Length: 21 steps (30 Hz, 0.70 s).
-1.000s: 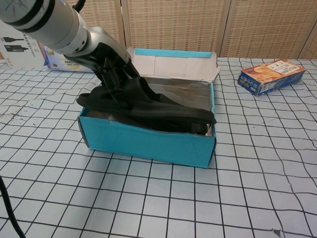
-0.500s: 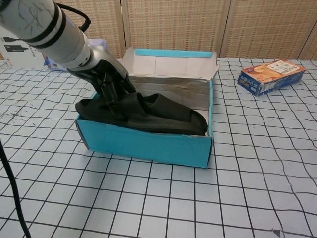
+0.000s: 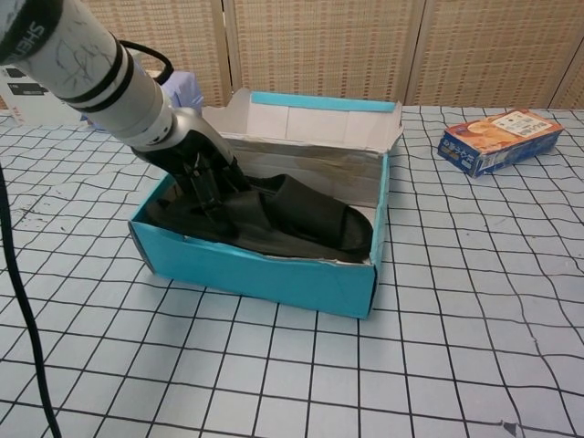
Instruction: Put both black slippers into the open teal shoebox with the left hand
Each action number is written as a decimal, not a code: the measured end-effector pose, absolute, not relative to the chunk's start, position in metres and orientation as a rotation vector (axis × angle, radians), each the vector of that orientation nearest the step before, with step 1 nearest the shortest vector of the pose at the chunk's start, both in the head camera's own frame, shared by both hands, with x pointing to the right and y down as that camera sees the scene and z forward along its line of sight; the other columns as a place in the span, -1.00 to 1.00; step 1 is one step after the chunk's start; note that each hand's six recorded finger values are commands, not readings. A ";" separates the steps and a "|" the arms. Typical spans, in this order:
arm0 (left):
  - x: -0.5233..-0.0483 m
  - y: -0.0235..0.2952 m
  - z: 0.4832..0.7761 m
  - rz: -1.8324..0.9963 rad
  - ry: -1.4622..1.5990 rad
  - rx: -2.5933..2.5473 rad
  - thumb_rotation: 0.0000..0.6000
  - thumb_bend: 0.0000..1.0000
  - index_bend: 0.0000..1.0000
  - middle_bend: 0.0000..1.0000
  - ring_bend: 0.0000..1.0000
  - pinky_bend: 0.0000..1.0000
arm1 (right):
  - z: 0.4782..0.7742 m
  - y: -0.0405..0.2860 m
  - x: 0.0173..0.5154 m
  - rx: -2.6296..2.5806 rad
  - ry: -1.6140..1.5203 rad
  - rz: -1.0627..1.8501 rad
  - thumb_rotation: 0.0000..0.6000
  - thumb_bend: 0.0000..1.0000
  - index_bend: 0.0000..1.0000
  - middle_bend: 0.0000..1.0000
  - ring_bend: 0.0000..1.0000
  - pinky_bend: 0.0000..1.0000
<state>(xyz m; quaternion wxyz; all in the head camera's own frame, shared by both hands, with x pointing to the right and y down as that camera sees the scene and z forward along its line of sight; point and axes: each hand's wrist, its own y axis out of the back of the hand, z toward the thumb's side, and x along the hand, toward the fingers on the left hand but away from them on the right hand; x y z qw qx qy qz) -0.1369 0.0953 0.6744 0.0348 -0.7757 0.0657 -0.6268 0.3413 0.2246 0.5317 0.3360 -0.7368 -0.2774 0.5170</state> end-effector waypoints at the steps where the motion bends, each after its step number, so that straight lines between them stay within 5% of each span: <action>1: -0.138 0.094 0.676 -1.931 0.207 -2.381 1.00 -0.07 0.19 0.54 0.45 0.58 | 0.531 0.225 0.342 -1.921 -0.724 1.349 0.75 -0.69 -1.00 -1.00 -1.00 -1.00; 10: -0.147 0.097 0.687 -1.964 0.183 -2.387 1.00 -0.07 -0.01 0.35 0.26 0.43 | 0.531 0.225 0.342 -1.921 -0.727 1.350 0.75 -0.70 -1.00 -1.00 -1.00 -1.00; 13: -0.143 0.096 0.686 -1.942 0.180 -2.402 1.00 -0.07 -0.29 0.03 -0.05 0.23 | 0.531 0.226 0.342 -1.924 -0.725 1.349 0.75 -0.69 -1.00 -1.00 -1.00 -1.00; 17: -0.135 0.093 0.680 -1.875 0.179 -2.431 1.00 -0.11 -0.72 -0.67 -0.75 -0.28 | 0.529 0.227 0.343 -1.925 -0.728 1.349 0.75 -0.69 -1.00 -1.00 -1.00 -1.00; 21: -0.129 0.094 0.674 -1.802 0.179 -2.453 1.00 -0.13 -0.89 -0.96 -0.99 -0.65 | 0.528 0.228 0.344 -1.924 -0.732 1.348 0.75 -0.69 -1.00 -1.00 -1.00 -1.00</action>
